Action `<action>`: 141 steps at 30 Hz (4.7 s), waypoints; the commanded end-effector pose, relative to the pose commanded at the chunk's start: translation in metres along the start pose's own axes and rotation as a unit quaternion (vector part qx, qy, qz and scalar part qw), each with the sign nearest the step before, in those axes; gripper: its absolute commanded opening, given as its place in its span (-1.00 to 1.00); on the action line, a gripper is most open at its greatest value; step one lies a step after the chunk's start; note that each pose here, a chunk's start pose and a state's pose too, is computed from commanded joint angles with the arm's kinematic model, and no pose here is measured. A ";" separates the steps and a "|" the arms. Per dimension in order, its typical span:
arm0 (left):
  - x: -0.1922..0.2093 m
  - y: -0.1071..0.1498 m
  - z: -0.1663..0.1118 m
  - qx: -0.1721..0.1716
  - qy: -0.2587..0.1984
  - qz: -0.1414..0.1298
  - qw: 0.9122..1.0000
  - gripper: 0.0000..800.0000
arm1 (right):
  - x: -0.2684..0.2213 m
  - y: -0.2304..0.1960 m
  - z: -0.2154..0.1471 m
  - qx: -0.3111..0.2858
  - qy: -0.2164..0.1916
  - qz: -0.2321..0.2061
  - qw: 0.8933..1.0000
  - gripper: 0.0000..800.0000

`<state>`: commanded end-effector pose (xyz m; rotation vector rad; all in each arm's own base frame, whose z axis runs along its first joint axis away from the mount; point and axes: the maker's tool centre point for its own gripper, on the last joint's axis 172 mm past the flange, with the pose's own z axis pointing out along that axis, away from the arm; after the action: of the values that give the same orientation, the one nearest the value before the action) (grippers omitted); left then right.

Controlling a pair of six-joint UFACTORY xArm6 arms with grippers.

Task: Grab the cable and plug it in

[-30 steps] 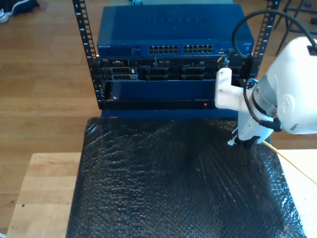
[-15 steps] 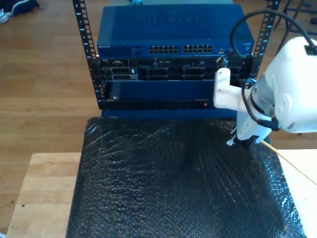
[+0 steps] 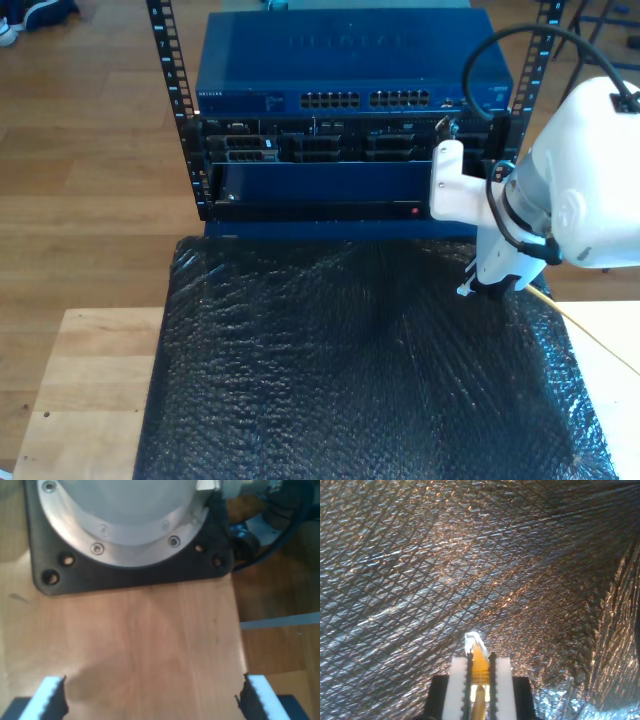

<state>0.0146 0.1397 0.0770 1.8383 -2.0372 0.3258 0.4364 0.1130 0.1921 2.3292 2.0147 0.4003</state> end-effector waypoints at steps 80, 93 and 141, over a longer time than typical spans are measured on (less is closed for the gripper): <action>-0.007 -0.013 0.052 0.055 -0.010 0.037 0.998 1.00 | 0.071 0.133 -0.057 -0.323 0.081 -0.074 0.940 -1.00; -0.007 -0.013 0.052 0.055 -0.010 0.037 0.998 1.00 | 0.062 0.127 -0.059 -0.355 0.087 -0.078 0.927 -1.00; -0.007 -0.013 0.052 0.055 -0.010 0.037 0.998 1.00 | 0.098 0.171 -0.114 -0.480 0.113 -0.148 0.857 -1.00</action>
<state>0.0212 0.1227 0.0264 1.8400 -2.1436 0.4489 0.5894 0.1659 0.3516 1.3760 1.5942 1.3239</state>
